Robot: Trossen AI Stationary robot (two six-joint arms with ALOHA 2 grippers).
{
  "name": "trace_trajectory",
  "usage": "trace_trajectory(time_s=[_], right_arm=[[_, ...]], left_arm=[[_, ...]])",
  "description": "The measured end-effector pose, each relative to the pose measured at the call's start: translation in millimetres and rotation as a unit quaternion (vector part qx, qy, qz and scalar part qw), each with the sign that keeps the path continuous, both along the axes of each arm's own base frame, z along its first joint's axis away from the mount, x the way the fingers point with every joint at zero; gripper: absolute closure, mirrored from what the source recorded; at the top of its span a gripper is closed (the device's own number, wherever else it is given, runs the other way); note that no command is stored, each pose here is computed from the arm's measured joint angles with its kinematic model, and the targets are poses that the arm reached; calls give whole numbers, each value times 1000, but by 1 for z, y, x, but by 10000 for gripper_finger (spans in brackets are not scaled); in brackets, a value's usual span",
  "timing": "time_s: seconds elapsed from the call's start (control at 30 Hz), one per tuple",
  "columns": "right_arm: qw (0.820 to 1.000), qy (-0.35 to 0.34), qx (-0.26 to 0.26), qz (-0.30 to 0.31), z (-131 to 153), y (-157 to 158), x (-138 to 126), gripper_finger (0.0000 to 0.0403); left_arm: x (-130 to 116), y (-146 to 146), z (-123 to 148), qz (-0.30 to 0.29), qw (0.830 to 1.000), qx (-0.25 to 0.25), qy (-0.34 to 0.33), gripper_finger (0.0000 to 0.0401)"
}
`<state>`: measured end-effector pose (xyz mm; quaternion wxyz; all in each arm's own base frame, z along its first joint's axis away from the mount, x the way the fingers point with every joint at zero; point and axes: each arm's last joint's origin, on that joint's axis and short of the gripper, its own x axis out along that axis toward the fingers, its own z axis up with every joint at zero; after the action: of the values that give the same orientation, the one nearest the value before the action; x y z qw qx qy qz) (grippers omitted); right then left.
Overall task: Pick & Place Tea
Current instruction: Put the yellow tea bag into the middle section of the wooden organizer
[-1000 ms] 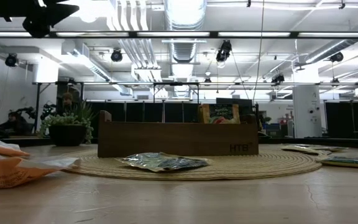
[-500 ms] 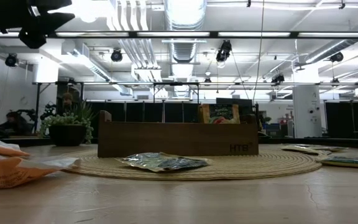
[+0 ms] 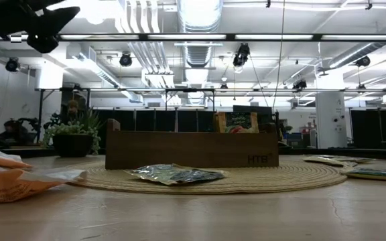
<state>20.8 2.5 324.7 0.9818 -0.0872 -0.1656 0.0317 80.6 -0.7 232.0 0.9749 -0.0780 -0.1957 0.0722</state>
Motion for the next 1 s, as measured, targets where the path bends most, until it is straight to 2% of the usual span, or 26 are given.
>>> trace_trajectory(time_s=[0.2, 0.37, 0.77, 1.0], right_arm=[[999, -3, -32, -11, 0, 0, 0, 280], [998, -4, -53, -18, 0, 0, 0, 274], [1000, 0, -28, -9, 0, 0, 0, 284], [1000, 5, 0, 1, -2, 0, 2, 289]], left_arm=[[6, -1, -17, -3, 1000, -7, 23, 234], [11, -1, -32, 2, 999, 9, 46, 234], [13, -1, -41, 2, 998, 10, 65, 234], [15, -1, -47, 10, 994, 42, 102, 234]])
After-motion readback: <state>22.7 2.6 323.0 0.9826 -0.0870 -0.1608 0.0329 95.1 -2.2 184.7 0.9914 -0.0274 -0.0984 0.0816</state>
